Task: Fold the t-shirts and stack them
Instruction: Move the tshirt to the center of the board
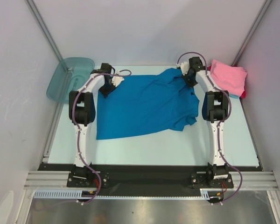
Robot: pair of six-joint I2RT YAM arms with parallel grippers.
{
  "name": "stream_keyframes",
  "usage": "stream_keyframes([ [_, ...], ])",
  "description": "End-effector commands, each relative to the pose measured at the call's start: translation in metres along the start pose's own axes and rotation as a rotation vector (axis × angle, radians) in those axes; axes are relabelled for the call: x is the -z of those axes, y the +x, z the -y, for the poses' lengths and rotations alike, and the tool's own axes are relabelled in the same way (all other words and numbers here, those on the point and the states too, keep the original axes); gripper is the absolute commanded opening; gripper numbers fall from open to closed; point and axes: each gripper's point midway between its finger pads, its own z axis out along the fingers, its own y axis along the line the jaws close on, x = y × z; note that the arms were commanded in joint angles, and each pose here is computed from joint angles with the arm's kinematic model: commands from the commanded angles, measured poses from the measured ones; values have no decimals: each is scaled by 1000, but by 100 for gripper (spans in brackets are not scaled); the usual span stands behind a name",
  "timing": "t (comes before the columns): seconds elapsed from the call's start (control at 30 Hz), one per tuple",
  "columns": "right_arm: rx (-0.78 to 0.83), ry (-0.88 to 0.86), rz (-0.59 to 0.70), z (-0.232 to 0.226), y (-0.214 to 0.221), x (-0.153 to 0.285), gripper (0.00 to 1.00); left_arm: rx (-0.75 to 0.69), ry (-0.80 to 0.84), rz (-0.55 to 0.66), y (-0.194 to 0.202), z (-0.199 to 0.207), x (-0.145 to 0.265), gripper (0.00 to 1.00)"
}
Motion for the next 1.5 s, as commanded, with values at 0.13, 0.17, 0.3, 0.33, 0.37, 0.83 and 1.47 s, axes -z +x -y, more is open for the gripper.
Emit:
stream_keyframes([
  [0.13,-32,41,-151,27,61,-10,0,-2,-3,8,4,-5,32,0],
  [0.17,-35,42,-155,28,63,-10,0,-3,-1,11,3,-4,34,6],
  [0.3,-37,44,-158,31,67,-8,0,-34,10,43,-5,2,47,70],
  [0.33,-40,44,-160,31,68,-9,0,-41,9,47,-7,3,50,99],
  [0.37,-36,44,-157,30,66,-8,0,-44,6,52,-9,3,52,100],
  [0.83,-50,66,-177,48,82,-3,0,-127,-3,169,-33,5,104,100],
  [1.47,114,69,52,20,-31,89,81,-699,288,196,-8,74,72,100],
])
